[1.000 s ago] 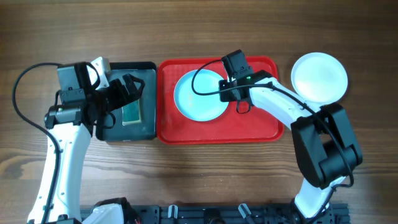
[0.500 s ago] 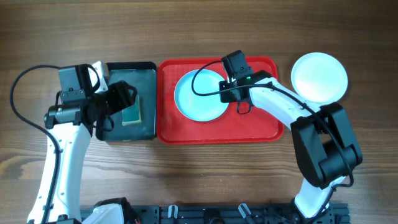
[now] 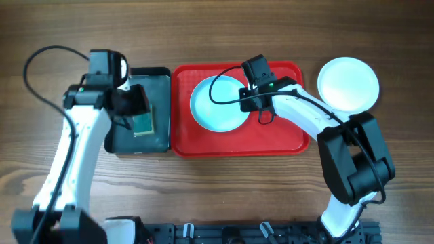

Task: Clean dirty plates on tray and stack at the side
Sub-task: 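Reach the left gripper into the black tray and grasp the sponge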

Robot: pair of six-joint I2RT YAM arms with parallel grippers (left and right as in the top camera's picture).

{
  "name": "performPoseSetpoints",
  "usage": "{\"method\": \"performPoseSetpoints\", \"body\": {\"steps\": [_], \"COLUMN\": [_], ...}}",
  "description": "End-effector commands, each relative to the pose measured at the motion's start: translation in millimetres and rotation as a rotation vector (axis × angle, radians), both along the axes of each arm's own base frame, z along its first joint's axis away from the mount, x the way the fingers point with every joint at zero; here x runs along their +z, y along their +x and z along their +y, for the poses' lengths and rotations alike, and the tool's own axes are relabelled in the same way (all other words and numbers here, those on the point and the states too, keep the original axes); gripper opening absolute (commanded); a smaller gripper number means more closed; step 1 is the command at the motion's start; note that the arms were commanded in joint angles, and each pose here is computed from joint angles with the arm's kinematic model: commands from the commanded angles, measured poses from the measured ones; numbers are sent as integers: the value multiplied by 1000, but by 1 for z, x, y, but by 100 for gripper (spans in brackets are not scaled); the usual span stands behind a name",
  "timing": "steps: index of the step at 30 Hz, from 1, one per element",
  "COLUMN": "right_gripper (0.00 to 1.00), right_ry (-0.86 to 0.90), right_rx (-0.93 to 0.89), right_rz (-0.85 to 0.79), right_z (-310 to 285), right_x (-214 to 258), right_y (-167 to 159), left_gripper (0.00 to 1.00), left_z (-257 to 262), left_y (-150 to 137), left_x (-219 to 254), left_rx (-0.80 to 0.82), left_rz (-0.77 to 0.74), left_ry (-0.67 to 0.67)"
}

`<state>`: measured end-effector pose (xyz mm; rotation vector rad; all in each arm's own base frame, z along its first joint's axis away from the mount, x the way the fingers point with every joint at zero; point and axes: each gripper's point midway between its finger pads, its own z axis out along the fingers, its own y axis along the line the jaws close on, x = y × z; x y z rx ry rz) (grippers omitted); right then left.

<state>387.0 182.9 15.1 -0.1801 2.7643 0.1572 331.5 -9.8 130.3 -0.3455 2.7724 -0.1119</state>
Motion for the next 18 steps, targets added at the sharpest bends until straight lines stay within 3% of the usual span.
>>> {"method": "performPoseSetpoints", "body": {"steps": [1,12,14,18], "right_gripper": [8,8,8,8], "right_ry": [-8,-8,-8,-8], "right_rx": [2,2,3,2], "right_rz": [-21,-21,-21,-22], "right_z": [1,1,1,1], "right_x": [6,6,6,6], "right_y": [4,4,4,4], "left_gripper": [56,57,50,47], "left_z": [5,8,12,13], "left_y": [5,12,12,13], "left_x": [-23,-60,-66,-67], "left_rx": [-5,-76,-70,-66], "left_rz": [65,146,161,160], "left_ry": [39,77,102,101]}}
